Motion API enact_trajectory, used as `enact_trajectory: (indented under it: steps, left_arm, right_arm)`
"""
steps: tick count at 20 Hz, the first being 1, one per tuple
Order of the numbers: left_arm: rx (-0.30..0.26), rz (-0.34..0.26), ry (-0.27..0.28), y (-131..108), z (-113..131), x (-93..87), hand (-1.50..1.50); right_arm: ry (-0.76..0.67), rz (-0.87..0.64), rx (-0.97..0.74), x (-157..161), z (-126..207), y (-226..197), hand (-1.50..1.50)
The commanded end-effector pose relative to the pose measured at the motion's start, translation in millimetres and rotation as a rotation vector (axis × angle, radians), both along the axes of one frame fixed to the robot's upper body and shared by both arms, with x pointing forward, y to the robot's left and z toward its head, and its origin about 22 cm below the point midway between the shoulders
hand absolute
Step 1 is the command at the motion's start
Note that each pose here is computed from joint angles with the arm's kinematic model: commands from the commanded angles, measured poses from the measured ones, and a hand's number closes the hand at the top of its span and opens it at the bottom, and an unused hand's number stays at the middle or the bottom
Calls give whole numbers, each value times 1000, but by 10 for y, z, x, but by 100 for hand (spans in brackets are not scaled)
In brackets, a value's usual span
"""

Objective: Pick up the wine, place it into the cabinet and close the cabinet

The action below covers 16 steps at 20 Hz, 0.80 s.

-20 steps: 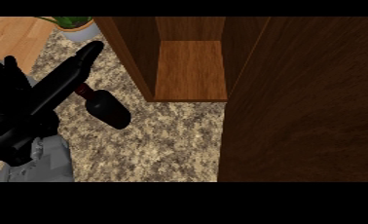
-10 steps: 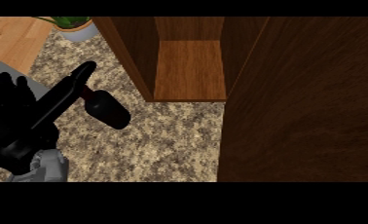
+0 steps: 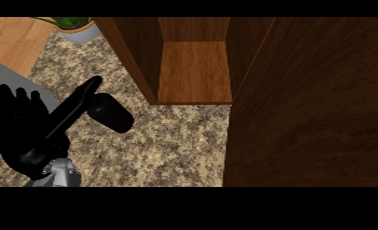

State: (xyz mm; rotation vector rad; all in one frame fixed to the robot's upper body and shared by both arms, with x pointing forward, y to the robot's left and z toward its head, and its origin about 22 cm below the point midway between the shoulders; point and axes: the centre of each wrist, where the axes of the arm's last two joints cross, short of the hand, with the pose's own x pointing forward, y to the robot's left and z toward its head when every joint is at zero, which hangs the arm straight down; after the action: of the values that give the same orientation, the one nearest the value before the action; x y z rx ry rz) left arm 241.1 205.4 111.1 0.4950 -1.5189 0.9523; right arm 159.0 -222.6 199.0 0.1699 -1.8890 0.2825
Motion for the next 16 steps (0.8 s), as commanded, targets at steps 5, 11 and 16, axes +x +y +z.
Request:
enact_trajectory:
  steps: [5, 11, 16]
  left_arm:
    - [21, 51, 24, 126, -430, -154, -150]
    - [-9, 45, 43, 160, -747, 5, -150]
    - [-19, 9, 40, 293, -973, -190, -150]
  right_arm:
    - [-63, 41, 46, -227, 152, -98, -150]
    - [-46, 30, 58, -185, 29, 85, -150]
    - [-52, 47, 32, -503, 176, -40, -150]
